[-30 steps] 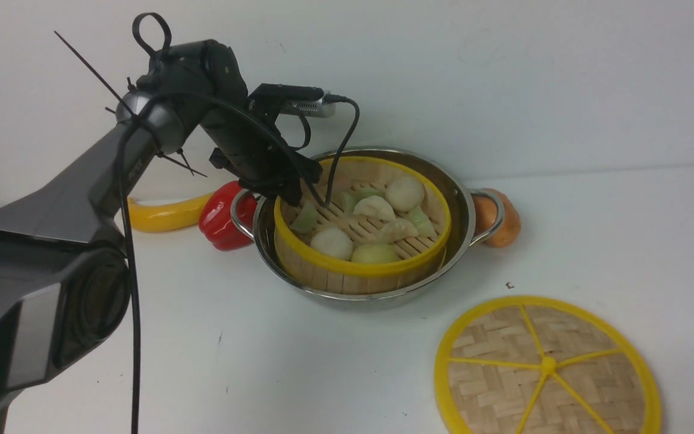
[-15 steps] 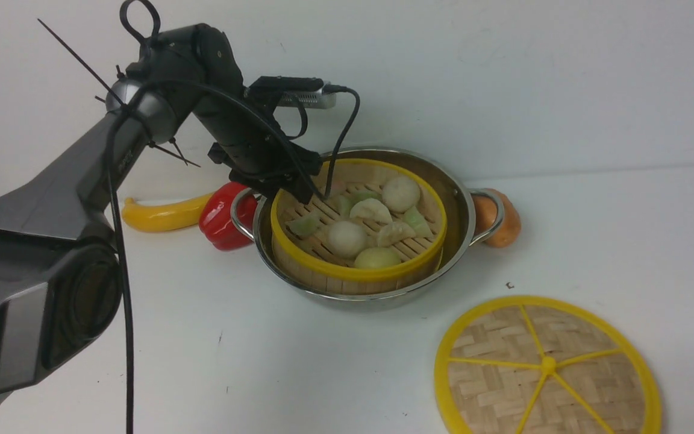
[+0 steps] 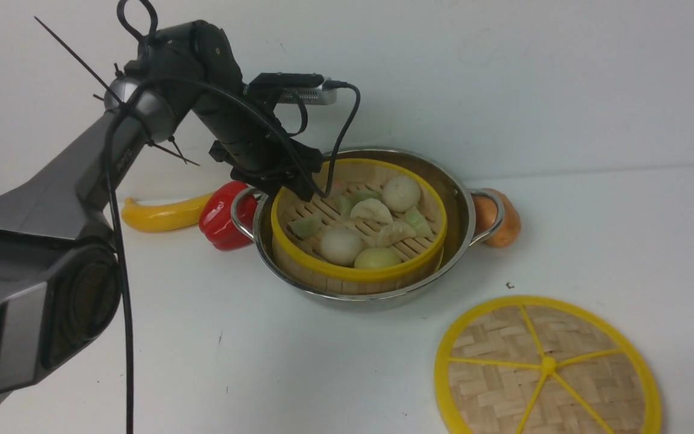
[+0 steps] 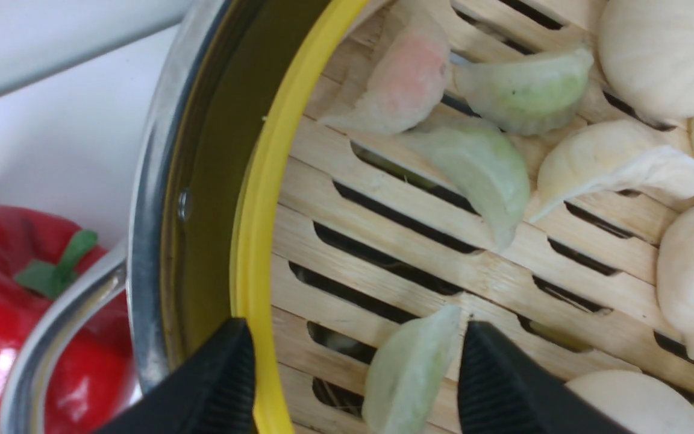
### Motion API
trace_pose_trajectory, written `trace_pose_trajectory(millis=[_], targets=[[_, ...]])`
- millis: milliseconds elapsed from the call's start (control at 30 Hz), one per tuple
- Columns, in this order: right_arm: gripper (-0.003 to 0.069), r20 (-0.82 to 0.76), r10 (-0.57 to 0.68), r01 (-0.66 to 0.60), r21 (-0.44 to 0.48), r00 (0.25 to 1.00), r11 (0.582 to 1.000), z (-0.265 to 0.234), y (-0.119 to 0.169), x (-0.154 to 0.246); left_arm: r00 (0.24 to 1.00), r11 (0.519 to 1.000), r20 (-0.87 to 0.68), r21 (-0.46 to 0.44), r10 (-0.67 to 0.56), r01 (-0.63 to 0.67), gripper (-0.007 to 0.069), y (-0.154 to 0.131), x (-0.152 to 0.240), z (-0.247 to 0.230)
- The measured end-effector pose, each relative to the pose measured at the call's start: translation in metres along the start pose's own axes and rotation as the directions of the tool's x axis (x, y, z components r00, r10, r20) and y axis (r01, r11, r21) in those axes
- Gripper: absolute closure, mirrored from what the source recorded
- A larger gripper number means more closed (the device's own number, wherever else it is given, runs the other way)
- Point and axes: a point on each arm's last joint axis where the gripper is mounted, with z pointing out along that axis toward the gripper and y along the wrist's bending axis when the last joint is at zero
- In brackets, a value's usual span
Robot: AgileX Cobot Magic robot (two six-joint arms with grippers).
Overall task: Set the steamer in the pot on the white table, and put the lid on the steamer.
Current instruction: 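Place the bamboo steamer basket with dumplings into the steel pot with the left gripper, then move the gripper down to the bamboo steamer lid and grasp its center knob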
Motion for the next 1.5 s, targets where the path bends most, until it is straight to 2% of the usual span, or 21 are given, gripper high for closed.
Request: trace_pose_trajectory(millis=[367, 667, 867, 1000, 1167, 1267, 1433, 1500], targets=[[0.0414, 0.0, 0.0, 0.0, 0.0, 1.0, 1.0, 0.0, 0.0, 0.0, 0.999, 1.0, -0.051, -0.001, -0.004, 0.004, 0.0225, 0.004, 0.007, 0.025], [0.0414, 0.0, 0.0, 0.0, 0.0, 1.0, 1.0, 0.0, 0.0, 0.0, 0.999, 0.998, 0.005, -0.047, 0.05, -0.049, 0.0267, -0.003, -0.004, 0.012], [0.0414, 0.0, 0.0, 0.0, 0.0, 1.0, 1.0, 0.0, 0.0, 0.0, 0.986, 0.989, 0.132, -0.121, 0.103, -0.087, 0.023, -0.01, -0.025, -0.033], [0.0414, 0.0, 0.0, 0.0, 0.0, 1.0, 1.0, 0.0, 0.0, 0.0, 0.975, 0.985, 0.2, -0.16, 0.093, -0.061, 0.0193, -0.012, -0.033, -0.057], [0.0414, 0.0, 0.0, 0.0, 0.0, 1.0, 1.0, 0.0, 0.0, 0.0, 0.962, 0.988, 0.265, -0.149, 0.066, -0.027, 0.0187, -0.019, -0.037, -0.083], [0.0414, 0.0, 0.0, 0.0, 0.0, 1.0, 1.0, 0.0, 0.0, 0.0, 0.943, 0.993, 0.331, -0.118, 0.042, -0.002, 0.0193, -0.03, -0.039, -0.118], [0.0414, 0.0, 0.0, 0.0, 0.0, 1.0, 1.0, 0.0, 0.0, 0.0, 0.876, 0.996, 0.481, -0.091, 0.037, 0.008, 0.0299, -0.054, -0.032, -0.206], [0.0414, 0.0, 0.0, 0.0, 0.0, 1.0, 1.0, 0.0, 0.0, 0.0, 0.837, 0.996, 0.545, -0.091, 0.049, 0.001, 0.0364, -0.065, -0.024, -0.246]])
